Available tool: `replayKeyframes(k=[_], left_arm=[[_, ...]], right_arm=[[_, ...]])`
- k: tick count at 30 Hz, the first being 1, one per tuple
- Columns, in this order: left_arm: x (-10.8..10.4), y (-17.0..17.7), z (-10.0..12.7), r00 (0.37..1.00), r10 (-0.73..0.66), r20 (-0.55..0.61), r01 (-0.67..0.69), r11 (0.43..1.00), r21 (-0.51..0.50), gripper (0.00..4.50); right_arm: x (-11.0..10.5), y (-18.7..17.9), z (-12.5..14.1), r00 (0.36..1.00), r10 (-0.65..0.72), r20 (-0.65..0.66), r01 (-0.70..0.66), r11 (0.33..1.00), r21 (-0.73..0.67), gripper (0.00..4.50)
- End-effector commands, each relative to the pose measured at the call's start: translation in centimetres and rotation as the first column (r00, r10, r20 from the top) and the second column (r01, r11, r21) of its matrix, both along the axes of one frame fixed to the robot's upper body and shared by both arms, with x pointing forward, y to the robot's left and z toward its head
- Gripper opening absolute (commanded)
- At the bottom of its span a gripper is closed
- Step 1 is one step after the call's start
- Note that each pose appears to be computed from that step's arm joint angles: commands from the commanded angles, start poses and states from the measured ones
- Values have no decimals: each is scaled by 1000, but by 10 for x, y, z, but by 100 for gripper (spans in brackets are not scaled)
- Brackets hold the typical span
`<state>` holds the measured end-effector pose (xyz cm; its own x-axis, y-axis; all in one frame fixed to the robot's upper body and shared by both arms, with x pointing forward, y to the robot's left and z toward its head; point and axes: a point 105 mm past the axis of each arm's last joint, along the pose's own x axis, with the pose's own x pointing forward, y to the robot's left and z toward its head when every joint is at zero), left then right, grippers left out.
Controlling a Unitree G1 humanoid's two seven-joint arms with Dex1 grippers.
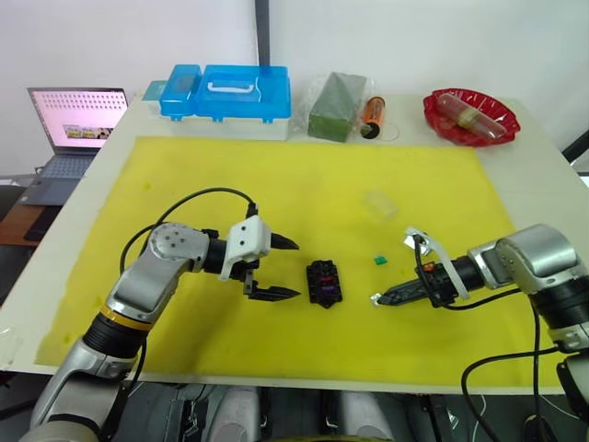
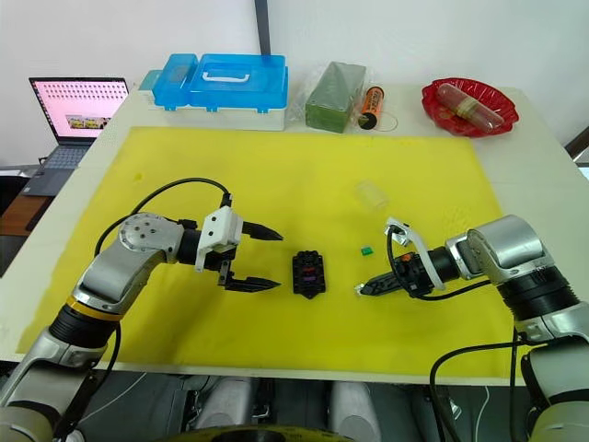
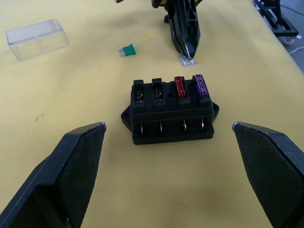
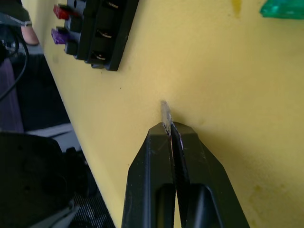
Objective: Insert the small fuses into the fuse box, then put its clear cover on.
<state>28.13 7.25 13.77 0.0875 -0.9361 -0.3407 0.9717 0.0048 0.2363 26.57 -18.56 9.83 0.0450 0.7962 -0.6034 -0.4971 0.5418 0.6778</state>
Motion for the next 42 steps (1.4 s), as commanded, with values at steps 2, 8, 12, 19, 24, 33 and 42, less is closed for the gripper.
replayKeyframes(k=[2, 8, 12, 19, 24, 33, 42], left_arm=[[-4, -4, 11, 999, -22, 40, 23, 999, -22, 450], [-5, -2, 9, 999, -11, 37, 12, 1000, -23, 450], [-5, -3, 8, 999, -9, 33, 10, 1000, -28, 450], [-5, -6, 7, 999, -17, 30, 18, 999, -35, 450], [-6, -7, 6, 999, -22, 26, 23, 999, -37, 450], [-8, -6, 6, 1000, -24, 19, 25, 999, -37, 450], [-8, -7, 7, 999, -29, 22, 30, 999, -38, 450]], right_arm=[[-2, -1, 13, 997, -74, 32, 73, 997, 40, 3], [-18, -3, 20, 978, -184, 94, 175, 980, 97, 3], [-32, 9, 15, 946, -278, 169, 250, 953, 169, 3], [-37, 30, 3, 812, -552, 188, 504, 826, 252, 3], [-48, 37, 9, 646, -762, 52, 727, 634, 261, 3], [-71, 51, 12, 589, -808, -2, 794, 578, 187, 3], [-69, 47, 10, 521, -854, 12, 840, 515, 172, 3]])
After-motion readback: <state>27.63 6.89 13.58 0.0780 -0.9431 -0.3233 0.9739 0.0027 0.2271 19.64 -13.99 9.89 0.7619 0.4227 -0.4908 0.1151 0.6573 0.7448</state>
